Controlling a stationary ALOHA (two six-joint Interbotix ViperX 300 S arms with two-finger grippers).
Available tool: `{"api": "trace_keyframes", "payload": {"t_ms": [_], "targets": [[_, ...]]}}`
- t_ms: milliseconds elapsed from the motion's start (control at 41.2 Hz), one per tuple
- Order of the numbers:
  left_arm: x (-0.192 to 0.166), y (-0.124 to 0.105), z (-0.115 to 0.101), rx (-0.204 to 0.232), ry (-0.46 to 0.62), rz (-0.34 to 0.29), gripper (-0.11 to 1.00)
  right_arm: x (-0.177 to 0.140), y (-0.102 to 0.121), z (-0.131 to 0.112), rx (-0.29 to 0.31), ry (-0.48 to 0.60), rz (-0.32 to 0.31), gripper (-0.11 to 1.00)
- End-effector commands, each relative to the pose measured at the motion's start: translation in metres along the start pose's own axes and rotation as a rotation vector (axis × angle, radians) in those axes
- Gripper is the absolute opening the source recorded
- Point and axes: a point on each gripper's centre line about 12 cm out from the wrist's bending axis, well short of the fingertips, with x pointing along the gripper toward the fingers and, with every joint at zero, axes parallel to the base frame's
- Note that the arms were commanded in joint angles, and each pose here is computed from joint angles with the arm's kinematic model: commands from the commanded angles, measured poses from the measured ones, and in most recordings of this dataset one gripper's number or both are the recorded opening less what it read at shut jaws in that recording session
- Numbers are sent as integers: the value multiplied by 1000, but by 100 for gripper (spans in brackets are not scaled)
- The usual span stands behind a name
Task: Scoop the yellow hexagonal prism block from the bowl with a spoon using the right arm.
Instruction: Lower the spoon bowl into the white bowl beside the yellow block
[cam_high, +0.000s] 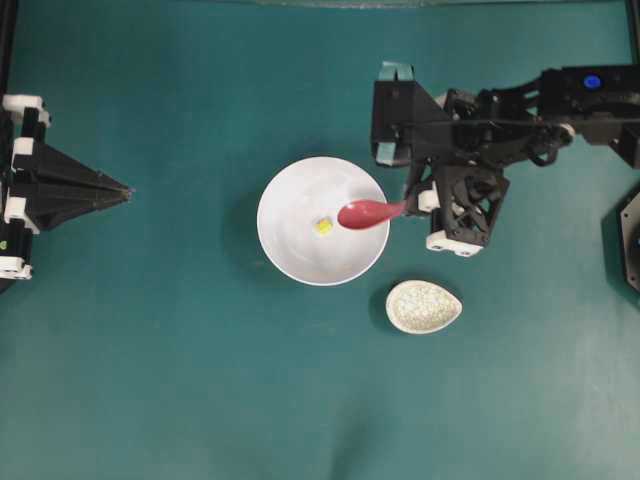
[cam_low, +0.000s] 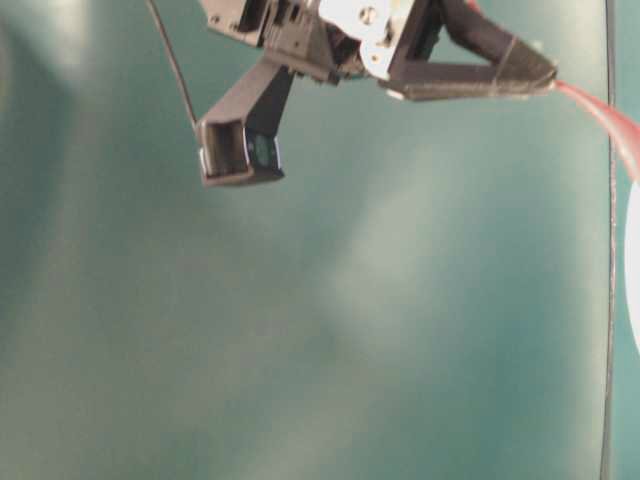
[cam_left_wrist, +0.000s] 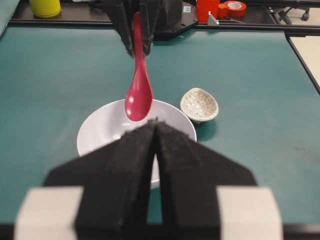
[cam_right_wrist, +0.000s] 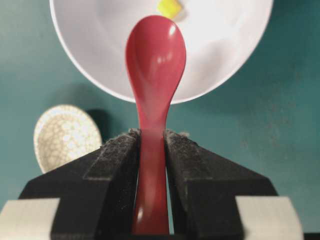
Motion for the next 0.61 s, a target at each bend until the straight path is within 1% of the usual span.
{"api": "trace_keyframes", "payload": {"t_ms": [0,121,243,388,582], "targets": [[2,0,6,3,-14,0,0,-10,2,13,-1,0,6,22],[2,0,6,0,-12,-2,0,-7,2,18,-2,70,17,22],[2,0,6,2,-12,0,0,-4,3,27,-6,114,24,22],[2,0,6,2,-14,0,0,-2,2,36,-14,140,22,22],[2,0,6,2,-12,-2,0,2,0,39,-31,158,5,22]]}}
